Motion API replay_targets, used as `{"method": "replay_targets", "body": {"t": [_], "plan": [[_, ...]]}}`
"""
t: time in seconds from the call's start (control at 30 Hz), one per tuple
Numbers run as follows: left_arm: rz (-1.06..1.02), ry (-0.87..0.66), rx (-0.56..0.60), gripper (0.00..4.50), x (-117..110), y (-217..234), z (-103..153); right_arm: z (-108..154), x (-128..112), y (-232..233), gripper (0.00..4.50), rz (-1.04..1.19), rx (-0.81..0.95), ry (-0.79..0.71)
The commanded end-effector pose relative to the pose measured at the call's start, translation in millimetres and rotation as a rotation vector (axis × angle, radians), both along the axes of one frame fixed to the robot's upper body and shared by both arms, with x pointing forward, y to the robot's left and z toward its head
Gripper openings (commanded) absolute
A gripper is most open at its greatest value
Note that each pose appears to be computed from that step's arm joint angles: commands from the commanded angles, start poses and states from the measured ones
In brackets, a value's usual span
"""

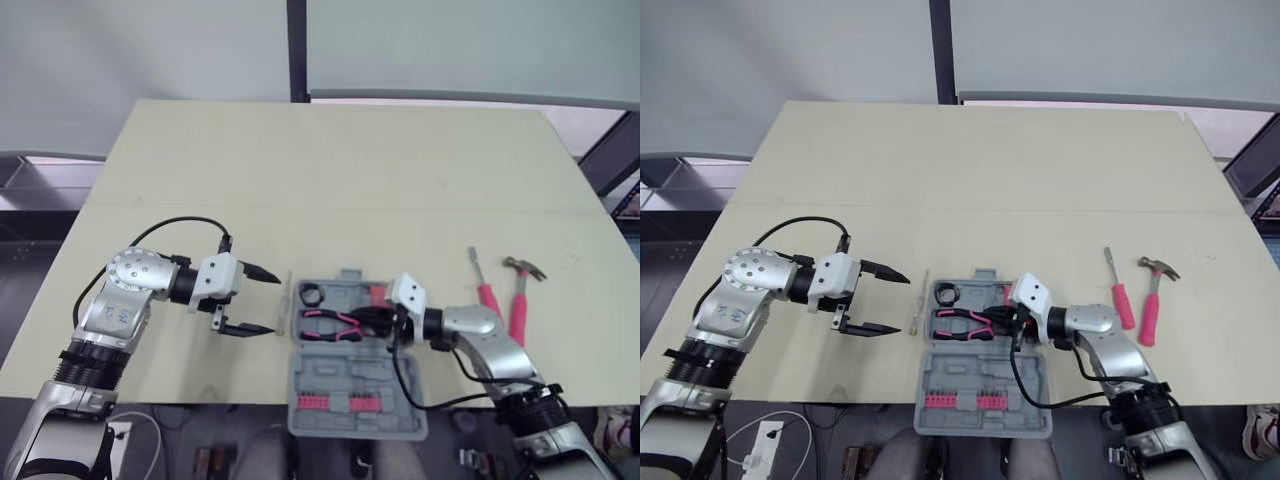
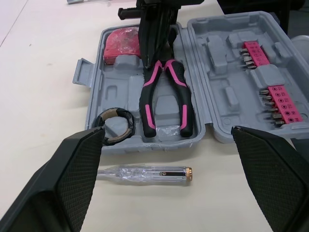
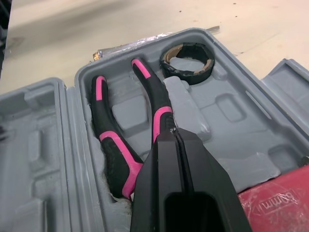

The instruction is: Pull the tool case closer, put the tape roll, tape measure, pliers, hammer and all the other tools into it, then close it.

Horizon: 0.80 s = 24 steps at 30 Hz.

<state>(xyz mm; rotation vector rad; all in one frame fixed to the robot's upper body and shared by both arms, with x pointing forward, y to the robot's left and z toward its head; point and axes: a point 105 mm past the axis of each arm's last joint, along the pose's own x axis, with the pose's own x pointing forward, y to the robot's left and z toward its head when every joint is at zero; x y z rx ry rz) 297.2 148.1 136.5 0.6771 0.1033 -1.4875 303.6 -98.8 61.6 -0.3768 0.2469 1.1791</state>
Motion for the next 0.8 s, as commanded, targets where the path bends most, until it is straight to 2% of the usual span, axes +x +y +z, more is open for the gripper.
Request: {"method": "replay_targets", "body": {"t": [0.03,0.23,0.37,0.5,0.6,0.7,0.8], "plan": [[-0.015,-0.053,0.01,4.5,2,-2,9,-51,-8,-22,0.03,-0.065,-0.18,0.098],[-0.004,-0.061,0.015,4.5,8,2,10,-59,-14,-20,0.03,-0.057,-0.19,0.128],[-0.002,-0.046,0.005,4.5,8,0,6,-46,-8,-19,0.03,-0.101,-0.135,0.114],[0.004,-0.033,0.0,4.5,5,0,0,-15,-1,-20,0.03,-0.118,-0.075,0.029],[0.067,-0.026,-0.01,4.5,5,10,-8,37,4,-23,0.03,-0.162,0.095,-0.043],[0.157,-0.006,-0.041,4.5,4,25,-12,60,-8,-50,0.91,-0.162,0.054,-0.079],[0.284,0.036,-0.089,4.5,-1,46,-12,77,-24,-104,2.32,-0.248,-0.019,-0.074]]}}
